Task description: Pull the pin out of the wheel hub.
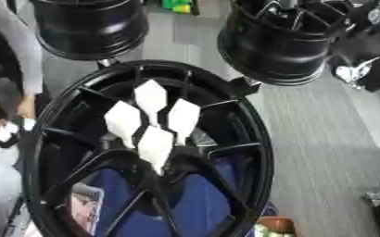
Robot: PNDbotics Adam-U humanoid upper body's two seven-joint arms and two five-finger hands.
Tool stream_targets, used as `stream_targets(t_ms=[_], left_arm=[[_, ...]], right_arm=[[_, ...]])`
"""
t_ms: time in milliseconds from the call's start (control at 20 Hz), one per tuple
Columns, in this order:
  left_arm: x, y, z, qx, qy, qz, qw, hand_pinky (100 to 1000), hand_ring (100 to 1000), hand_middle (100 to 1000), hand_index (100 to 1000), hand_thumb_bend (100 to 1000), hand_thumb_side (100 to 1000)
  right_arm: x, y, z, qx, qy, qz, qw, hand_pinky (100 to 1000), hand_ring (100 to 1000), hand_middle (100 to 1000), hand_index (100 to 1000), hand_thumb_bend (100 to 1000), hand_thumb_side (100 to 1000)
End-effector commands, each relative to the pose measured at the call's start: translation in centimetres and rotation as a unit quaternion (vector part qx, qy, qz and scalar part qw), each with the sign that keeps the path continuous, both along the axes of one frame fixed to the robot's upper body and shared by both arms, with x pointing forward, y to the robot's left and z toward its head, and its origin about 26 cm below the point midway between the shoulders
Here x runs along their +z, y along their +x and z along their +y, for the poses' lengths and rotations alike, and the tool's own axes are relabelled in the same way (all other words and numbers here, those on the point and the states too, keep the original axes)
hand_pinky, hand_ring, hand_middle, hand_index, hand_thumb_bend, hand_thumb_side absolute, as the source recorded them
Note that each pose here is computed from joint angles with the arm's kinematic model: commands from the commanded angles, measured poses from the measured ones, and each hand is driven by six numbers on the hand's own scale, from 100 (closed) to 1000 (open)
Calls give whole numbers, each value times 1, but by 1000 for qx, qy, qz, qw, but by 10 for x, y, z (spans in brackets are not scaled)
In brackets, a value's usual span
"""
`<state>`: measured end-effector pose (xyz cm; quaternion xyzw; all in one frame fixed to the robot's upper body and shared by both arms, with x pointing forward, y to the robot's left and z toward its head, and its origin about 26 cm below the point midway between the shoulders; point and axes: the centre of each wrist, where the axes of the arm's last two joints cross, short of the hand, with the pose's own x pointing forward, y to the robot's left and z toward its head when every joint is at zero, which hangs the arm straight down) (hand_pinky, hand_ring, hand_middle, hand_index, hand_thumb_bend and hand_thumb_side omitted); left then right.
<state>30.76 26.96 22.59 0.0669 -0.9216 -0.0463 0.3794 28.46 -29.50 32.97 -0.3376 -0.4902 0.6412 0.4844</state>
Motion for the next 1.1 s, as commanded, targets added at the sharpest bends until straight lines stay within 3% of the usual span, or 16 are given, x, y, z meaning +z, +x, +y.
stream_targets(t_ms=[50, 400, 950, 1100], left_arm=[[11, -3, 1, -5, 15, -17, 1000, 677, 724, 520, 809, 100, 723], [11, -3, 1, -3, 14, -16, 1000, 677, 725, 520, 809, 100, 724], [11, -3, 2, -3, 12, -15, 1000, 677, 727, 520, 810, 100, 726], [12, -3, 2, -4, 13, -16, 1000, 677, 727, 519, 810, 100, 727]], right_arm=[[6, 0, 13, 23, -16, 7, 1000, 896, 885, 869, 890, 100, 414], [12, 4, 53, 77, -25, 27, 996, 896, 887, 871, 893, 100, 448], [9, 5, 87, 155, -66, 28, 985, 896, 892, 878, 895, 135, 475], [7, 5, 94, 174, -81, 21, 981, 896, 896, 883, 898, 181, 481]])
